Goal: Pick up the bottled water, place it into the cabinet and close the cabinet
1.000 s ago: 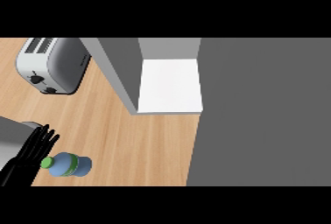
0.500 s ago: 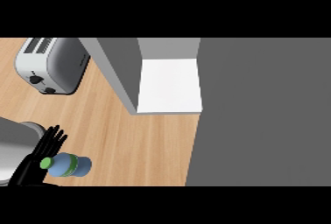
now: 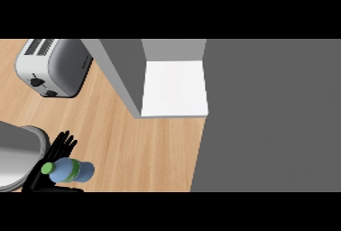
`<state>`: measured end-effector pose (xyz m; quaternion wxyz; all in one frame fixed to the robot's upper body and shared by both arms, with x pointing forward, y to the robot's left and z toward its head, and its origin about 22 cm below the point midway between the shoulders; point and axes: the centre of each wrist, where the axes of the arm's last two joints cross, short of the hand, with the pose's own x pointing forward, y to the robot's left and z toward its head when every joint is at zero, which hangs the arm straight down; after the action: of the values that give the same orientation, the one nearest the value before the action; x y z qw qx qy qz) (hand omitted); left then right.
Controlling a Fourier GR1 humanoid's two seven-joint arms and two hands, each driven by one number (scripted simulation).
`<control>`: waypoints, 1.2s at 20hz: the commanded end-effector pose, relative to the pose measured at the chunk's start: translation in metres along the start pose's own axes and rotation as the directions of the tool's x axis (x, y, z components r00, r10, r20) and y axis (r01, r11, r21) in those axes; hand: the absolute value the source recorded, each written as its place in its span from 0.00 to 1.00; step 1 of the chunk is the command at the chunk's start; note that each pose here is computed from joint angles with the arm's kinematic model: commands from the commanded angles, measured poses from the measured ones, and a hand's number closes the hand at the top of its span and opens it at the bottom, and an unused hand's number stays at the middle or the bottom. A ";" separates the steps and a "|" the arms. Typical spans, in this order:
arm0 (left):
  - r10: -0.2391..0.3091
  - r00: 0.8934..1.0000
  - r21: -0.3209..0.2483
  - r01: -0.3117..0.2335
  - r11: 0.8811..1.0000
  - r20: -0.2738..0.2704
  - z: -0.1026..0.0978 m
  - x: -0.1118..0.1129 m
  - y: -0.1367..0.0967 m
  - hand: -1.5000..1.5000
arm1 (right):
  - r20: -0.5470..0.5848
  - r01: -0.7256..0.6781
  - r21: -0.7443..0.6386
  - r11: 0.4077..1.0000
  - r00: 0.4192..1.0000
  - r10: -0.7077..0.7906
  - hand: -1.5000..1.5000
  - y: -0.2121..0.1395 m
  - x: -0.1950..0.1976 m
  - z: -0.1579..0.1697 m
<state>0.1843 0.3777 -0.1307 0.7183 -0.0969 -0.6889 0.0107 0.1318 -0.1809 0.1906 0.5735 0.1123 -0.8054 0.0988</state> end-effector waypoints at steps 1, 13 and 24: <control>0.108 0.992 -0.085 -0.102 0.991 0.072 -0.005 0.000 0.007 0.00 | 0.072 -0.013 -0.030 0.999 0.997 0.015 0.00 -0.003 0.017 0.015; 0.210 0.976 -0.119 -0.203 0.972 0.049 -0.028 -0.021 -0.024 0.00 | 0.056 -0.032 -0.051 0.998 0.998 0.035 0.00 -0.015 0.019 0.023; 0.140 0.975 -0.206 -0.103 0.973 0.174 -0.050 -0.015 -0.054 1.00 | 0.044 -0.007 -0.074 0.997 0.999 0.010 0.00 -0.013 0.009 0.033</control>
<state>0.2202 0.3304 -0.1424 0.7008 -0.1765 -0.6911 0.0130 0.1290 -0.1975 0.1762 0.5732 0.0710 -0.8125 0.0794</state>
